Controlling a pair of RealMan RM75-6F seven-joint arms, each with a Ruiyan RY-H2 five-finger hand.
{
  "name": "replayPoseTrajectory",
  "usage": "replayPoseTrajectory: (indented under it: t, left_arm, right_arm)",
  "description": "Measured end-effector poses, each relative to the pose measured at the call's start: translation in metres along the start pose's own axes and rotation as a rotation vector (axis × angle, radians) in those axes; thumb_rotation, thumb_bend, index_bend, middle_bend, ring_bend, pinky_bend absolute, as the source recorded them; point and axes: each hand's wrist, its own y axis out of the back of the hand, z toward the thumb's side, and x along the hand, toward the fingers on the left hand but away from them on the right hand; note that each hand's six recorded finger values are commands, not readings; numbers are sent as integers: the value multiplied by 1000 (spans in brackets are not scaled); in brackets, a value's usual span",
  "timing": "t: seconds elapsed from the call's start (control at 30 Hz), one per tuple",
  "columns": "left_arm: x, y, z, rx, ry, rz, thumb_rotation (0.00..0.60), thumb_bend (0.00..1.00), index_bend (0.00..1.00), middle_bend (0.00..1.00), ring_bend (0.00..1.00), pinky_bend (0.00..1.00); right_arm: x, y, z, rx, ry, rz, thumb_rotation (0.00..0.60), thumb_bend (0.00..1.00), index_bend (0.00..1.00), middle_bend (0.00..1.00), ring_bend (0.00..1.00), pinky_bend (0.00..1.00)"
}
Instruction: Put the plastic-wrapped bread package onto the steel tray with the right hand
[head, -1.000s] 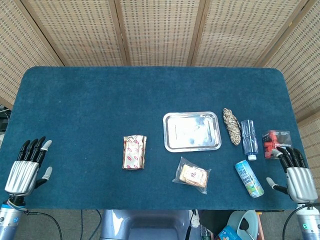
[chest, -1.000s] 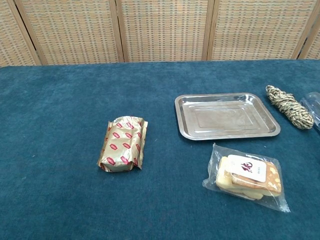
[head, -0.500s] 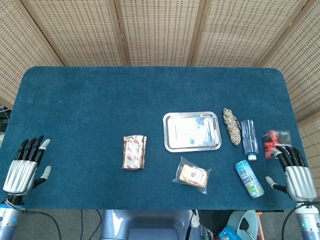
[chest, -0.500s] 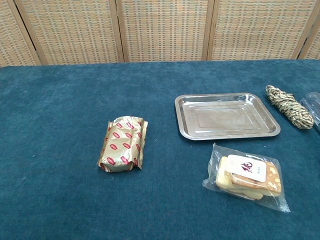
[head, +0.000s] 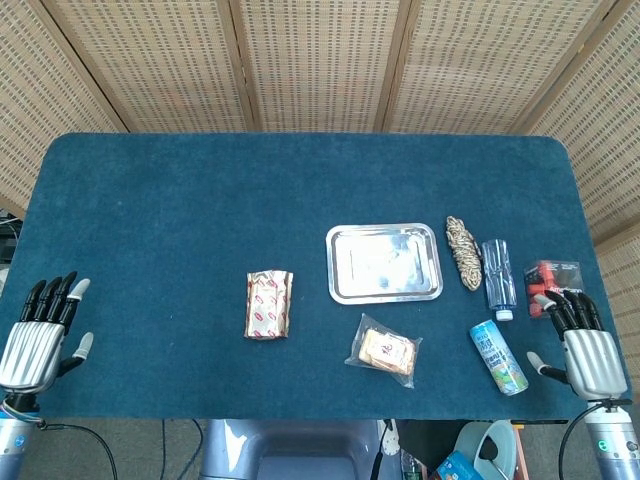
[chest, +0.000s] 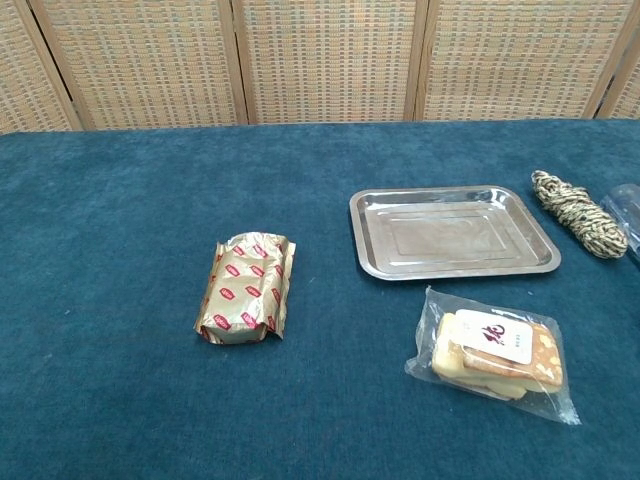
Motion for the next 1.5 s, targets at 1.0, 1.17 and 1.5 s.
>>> replayPoseTrajectory:
  t: [1.0, 1.17, 1.5]
  left_arm:
    - [-3, -5, 7, 12, 19, -15, 594, 412, 0, 0, 0, 0]
    - [-7, -2, 5, 12, 40, -10, 595, 412, 0, 0, 0, 0]
    - [-9, -5, -2, -5, 66, -11, 594, 412, 0, 0, 0, 0]
  right_arm:
    - [-13, -40, 95, 75, 309, 218, 600, 223, 146, 88, 37, 0]
    - [-8, -39, 122, 103, 392, 235, 600, 223, 146, 86, 35, 0]
    - [-11, -58, 160, 230, 485, 355, 600, 223, 144, 56, 6, 0]
